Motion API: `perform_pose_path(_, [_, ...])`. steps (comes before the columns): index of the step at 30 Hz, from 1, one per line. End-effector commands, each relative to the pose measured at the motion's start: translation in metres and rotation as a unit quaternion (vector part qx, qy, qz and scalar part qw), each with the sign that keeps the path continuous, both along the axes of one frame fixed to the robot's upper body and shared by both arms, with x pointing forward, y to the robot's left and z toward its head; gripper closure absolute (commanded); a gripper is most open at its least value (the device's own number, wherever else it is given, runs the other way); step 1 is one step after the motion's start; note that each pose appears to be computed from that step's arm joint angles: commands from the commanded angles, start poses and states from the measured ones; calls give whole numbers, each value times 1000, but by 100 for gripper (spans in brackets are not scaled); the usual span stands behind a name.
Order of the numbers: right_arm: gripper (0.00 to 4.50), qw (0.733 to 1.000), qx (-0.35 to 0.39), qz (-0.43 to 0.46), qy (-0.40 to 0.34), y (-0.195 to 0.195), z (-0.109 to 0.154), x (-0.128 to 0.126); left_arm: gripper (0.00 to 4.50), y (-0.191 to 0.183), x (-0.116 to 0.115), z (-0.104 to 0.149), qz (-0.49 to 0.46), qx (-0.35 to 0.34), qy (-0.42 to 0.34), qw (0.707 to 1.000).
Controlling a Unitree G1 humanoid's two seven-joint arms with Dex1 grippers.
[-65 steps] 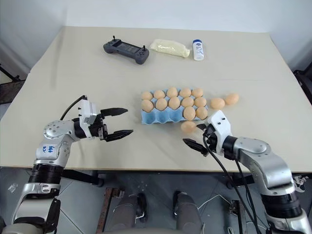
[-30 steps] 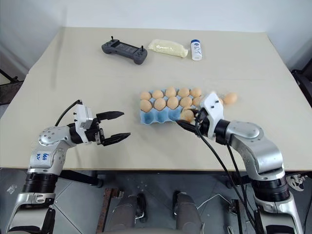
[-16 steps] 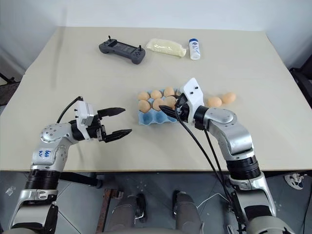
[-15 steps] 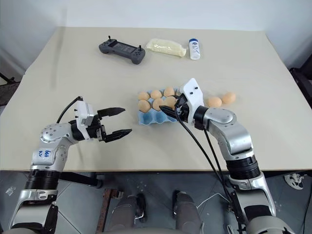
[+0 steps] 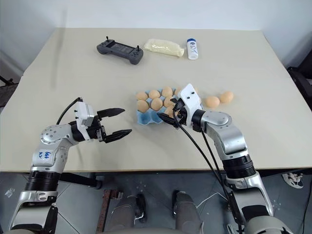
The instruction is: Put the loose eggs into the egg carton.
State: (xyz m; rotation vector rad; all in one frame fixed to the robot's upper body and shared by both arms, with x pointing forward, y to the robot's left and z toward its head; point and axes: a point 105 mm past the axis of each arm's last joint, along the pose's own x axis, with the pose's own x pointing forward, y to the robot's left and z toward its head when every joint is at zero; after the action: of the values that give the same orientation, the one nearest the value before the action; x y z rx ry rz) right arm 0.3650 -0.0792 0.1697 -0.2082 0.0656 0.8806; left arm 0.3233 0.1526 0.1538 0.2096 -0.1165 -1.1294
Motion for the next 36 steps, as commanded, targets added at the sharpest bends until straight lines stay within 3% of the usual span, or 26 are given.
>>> perform_pose_path(1, [3, 999, 1, 3, -34, -2, 19, -2, 0, -2, -2, 13, -8, -6, -26, 1000])
perform_pose_path(11, [3, 997, -29, -30, -59, -77, 40, -32, 0, -1, -4, 13, -9, -6, -24, 1000])
perform_pose_path(17, [3, 992, -82, -88, -34, -145, 30, -64, 0, -2, -3, 12, -14, -5, -21, 1000])
perform_pose_path(23, [3, 984, -103, -148, -4, -188, 23, -86, 0, -3, 0, 14, -21, -4, -20, 1000])
perform_pose_path(31, [3, 983, -88, -161, -8, -187, 21, -81, 0, -5, 3, 16, -27, -3, -23, 999])
perform_pose_path(36, [3, 974, -63, -213, -43, -195, 25, -53, 0, -3, 1, 17, -23, -3, -25, 999])
